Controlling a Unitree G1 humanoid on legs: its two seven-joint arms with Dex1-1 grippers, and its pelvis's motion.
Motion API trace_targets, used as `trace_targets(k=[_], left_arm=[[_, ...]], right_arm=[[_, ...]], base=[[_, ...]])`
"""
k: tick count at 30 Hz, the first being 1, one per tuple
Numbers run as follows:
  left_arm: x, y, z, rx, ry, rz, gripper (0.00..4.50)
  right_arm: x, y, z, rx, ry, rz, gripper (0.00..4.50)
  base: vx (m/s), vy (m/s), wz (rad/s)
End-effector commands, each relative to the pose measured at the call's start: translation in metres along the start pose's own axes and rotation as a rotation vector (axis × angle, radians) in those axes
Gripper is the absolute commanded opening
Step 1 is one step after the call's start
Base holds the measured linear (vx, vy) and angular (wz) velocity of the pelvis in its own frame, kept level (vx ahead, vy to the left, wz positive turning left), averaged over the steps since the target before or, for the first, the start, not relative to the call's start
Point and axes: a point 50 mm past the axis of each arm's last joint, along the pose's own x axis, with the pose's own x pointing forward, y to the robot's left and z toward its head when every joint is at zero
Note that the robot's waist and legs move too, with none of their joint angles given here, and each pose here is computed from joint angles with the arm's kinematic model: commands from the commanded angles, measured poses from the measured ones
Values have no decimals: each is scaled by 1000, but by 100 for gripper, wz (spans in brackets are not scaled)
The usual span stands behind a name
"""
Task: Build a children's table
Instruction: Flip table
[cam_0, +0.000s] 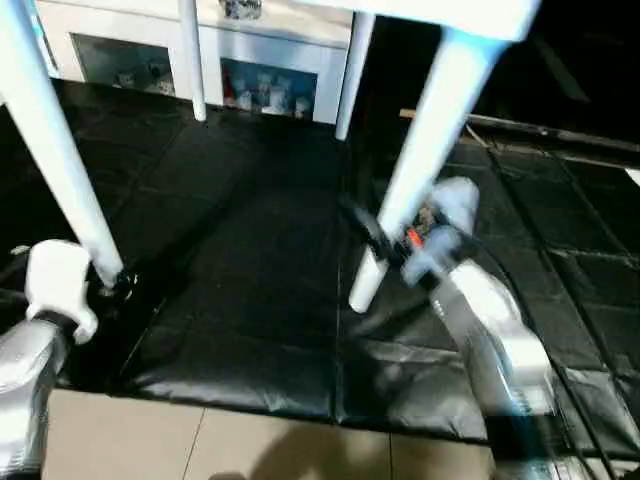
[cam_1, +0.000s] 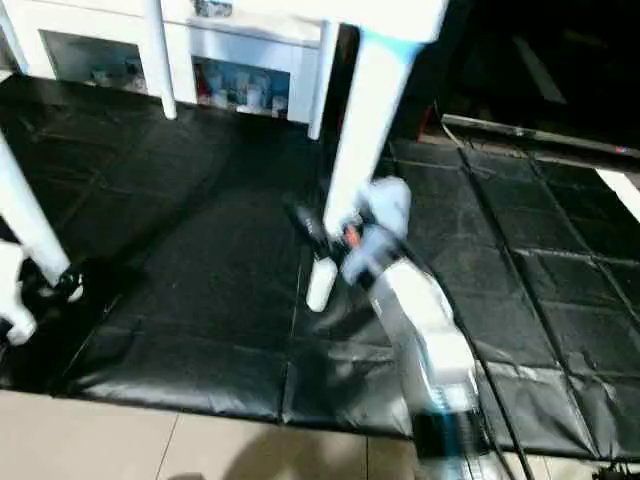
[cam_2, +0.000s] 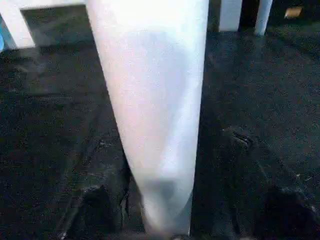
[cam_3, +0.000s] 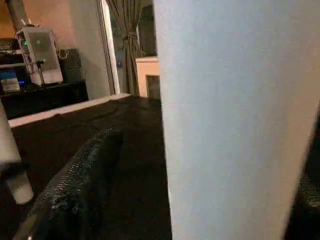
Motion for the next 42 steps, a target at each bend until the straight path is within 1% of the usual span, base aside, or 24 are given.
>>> trace_targets(k=[1,2,5,6,7,9,10,12,15,17,18,19,21,23,26,28,32,34,35,36,37,39,40,42], left_arm=[[-4,-9,11,-7,-70,-39,335],[-11,-11,12,-19,-89,-32,339],[-20,-14,10,-42,-94,-31,359],[-21,-15,9,-44,-92,-35,371],[-29,-22,6,-56,-78,-64,383],[-32,-25,5,-60,-70,-75,383],[-39,-30,-2,-55,-34,-98,383],[-40,-30,-3,-55,-33,-96,383],[-44,-29,-5,-74,-63,-40,383],[-44,-30,2,-99,-138,-9,383],[-44,-30,2,-99,-138,-9,383],[-43,-34,8,-103,-174,-17,383],[-42,-40,12,-94,-182,-44,383],[-42,-44,9,-99,-155,-64,383],[-42,-48,1,-128,-87,-82,383],[-41,-45,-2,-128,-55,-47,383],[-37,-44,1,-109,-47,6,383],[-36,-47,2,-61,-24,-6,383],[-36,-47,2,-67,-25,-17,383],[-34,-50,1,-109,-27,-49,383],[-34,-51,1,-129,-25,-47,383],[-32,-53,-1,-134,-19,-37,383],[-30,-55,-3,-117,-15,-29,383],[-30,-57,-4,-99,-11,-32,383]], right_arm=[[-5,3,2,-28,-11,20,402],[-14,3,-4,-47,18,-8,411],[-22,2,-11,-94,64,-24,440],[-23,1,-12,-95,67,-28,446],[-31,1,-15,-93,76,-43,450],[-34,1,-16,-87,76,-46,450],[-41,0,-19,-95,66,-85,450],[-42,0,-19,-96,62,-92,450],[-52,-2,-21,-124,12,-176,450],[-61,-5,-21,-179,-47,-280,450],[-61,-5,-21,-179,-47,-280,450],[-67,-1,-20,-184,-93,-331,450],[-71,6,-19,-168,-119,-339,450],[-74,11,-19,-168,-124,-356,450],[-79,14,-23,-172,-75,-399,450],[-84,15,-27,-148,-39,-415,450],[-87,17,-33,-148,29,-423,450],[-93,15,-38,-167,94,-467,450],[-94,16,-39,-163,95,-459,450],[-96,20,-40,-109,96,-351,450],[-98,22,-41,-78,97,-310,450],[-101,18,-42,-155,112,-330,450],[-104,15,-47,-93,128,-363,450],[-106,13,-50,-23,129,-381,450]], base=[[0,0,0],[0,0,0],[0,0,0],[0,0,0],[0,0,0],[0,0,0],[0,0,0],[0,0,0],[0,0,0],[0,0,0],[0,0,0],[0,0,0],[0,0,0],[0,0,0],[0,0,0],[0,0,0],[0,0,0],[0,0,0],[0,0,0],[0,0,0],[0,0,0],[0,0,0],[0,0,0],[0,0,0]])
